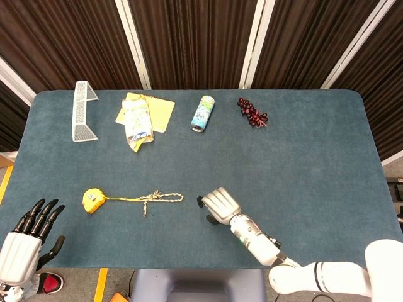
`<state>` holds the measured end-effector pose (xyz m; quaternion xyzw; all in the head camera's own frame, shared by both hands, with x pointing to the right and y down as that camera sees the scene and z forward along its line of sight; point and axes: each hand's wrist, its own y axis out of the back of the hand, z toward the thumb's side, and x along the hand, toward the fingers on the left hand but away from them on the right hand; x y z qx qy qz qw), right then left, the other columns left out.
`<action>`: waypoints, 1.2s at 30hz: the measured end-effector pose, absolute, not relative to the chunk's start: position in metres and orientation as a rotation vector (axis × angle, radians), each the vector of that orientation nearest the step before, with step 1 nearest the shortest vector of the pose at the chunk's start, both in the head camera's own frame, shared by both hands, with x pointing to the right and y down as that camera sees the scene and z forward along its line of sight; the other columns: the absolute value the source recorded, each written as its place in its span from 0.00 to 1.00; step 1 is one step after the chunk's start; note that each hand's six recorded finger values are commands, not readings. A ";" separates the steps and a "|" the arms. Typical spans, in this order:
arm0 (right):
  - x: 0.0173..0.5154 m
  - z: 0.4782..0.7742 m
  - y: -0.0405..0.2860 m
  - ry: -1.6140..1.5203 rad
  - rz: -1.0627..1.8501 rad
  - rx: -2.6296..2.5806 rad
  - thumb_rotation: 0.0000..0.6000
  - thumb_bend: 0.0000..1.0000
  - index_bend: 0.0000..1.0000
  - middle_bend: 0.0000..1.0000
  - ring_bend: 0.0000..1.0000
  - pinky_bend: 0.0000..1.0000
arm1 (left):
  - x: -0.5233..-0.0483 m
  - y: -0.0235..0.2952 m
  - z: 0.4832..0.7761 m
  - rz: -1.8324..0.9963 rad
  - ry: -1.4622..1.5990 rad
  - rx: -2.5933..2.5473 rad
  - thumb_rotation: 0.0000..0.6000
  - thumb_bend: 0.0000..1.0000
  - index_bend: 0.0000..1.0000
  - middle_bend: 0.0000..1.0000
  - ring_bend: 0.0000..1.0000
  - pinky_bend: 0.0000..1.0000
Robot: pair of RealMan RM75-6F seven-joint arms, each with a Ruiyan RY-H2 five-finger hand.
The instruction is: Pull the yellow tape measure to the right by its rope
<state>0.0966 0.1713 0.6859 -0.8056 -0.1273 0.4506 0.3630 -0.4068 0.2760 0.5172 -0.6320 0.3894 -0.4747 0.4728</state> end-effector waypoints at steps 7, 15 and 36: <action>0.079 0.698 0.170 -0.317 1.166 -2.079 1.00 0.41 0.55 1.00 0.83 1.00 | -0.407 0.277 0.515 -1.153 0.959 -1.554 1.00 0.37 0.13 0.10 0.07 0.27; 0.057 0.711 0.167 -0.316 1.166 -2.070 1.00 0.41 0.55 1.00 0.83 1.00 | -0.407 0.279 0.514 -1.138 0.951 -1.571 1.00 0.37 0.13 0.10 0.07 0.26; 0.017 0.728 0.156 -0.368 1.187 -2.038 1.00 0.41 0.54 1.00 0.83 1.00 | -0.406 0.282 0.512 -1.113 0.946 -1.597 1.00 0.37 0.13 0.10 0.07 0.27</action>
